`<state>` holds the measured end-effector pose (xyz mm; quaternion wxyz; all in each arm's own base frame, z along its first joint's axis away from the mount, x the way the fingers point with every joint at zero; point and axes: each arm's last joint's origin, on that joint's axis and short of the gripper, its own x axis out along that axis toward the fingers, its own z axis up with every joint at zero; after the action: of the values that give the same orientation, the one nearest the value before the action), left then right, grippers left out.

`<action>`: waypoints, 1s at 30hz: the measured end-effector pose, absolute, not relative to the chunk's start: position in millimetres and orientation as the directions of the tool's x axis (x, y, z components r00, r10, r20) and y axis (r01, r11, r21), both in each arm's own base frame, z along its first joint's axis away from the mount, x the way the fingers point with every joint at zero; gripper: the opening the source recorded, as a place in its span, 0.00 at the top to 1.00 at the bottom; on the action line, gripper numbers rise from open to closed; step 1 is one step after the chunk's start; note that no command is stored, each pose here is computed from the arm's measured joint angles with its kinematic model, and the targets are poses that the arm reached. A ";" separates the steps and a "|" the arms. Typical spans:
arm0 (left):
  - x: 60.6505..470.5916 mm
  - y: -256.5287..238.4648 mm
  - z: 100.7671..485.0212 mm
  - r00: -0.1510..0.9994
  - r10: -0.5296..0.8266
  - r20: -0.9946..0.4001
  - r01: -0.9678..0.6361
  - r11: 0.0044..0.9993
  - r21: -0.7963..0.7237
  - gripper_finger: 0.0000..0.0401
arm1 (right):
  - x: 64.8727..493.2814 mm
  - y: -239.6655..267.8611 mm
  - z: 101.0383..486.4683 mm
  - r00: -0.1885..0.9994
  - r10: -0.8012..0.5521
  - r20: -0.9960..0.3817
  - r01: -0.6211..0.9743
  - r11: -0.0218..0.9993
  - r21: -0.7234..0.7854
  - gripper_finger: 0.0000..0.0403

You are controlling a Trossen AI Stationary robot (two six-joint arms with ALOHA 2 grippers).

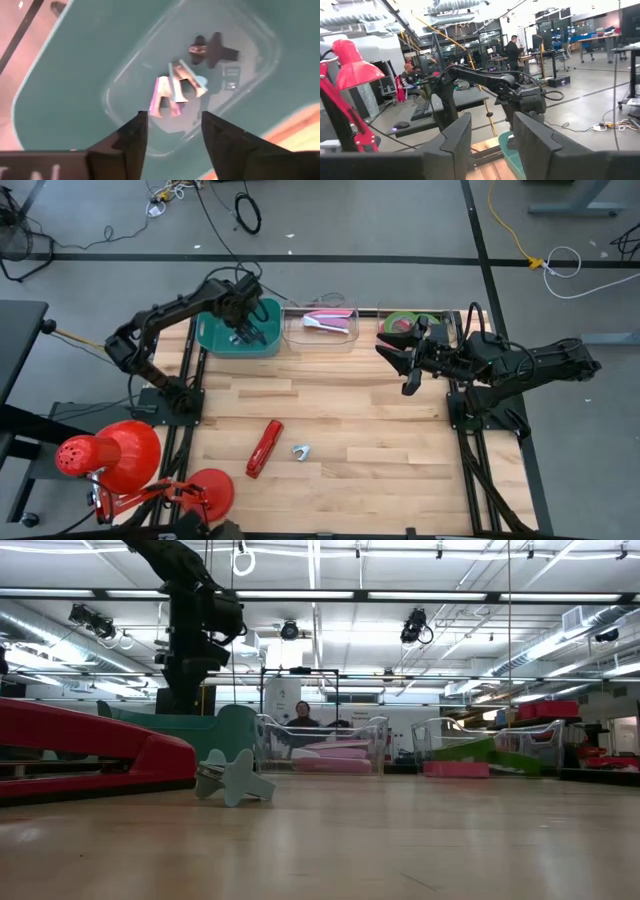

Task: Pick and place Stapler, Stapler remover, tape
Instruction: Put the blue staple remover into the blue bin

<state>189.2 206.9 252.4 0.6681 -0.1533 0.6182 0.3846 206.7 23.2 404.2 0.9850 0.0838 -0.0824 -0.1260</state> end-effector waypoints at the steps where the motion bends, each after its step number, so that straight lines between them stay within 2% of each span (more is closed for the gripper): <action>1: 190.1 205.1 253.6 -0.053 0.325 -0.944 -0.700 0.662 0.267 0.51 | 206.6 23.0 404.2 0.953 -0.268 0.141 0.240 0.953 0.187 0.64; 6: 193.1 197.3 259.7 -0.026 0.342 -0.940 -0.686 0.677 0.265 0.45 | 206.4 22.4 404.2 0.946 -0.291 0.139 0.264 0.946 0.187 0.64; 12: 195.1 186.6 268.7 0.030 0.341 -0.940 -0.672 0.702 0.233 0.43 | 206.4 22.4 404.2 0.946 -0.291 0.139 0.264 0.947 0.184 0.64; 23: 209.6 160.6 277.4 0.180 0.252 -0.951 -0.612 0.785 0.093 0.44 | 206.4 22.4 404.1 0.946 -0.291 0.139 0.265 0.947 0.183 0.64; 30: 226.4 140.4 278.0 0.296 0.129 -0.946 -0.509 0.860 -0.042 0.44 | 206.5 22.4 404.0 0.947 -0.291 0.138 0.265 0.947 0.181 0.64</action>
<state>226.4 140.4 278.0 0.7869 -0.1702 0.5574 0.2029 206.5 22.4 404.0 0.9833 0.0804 -0.0818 -0.1415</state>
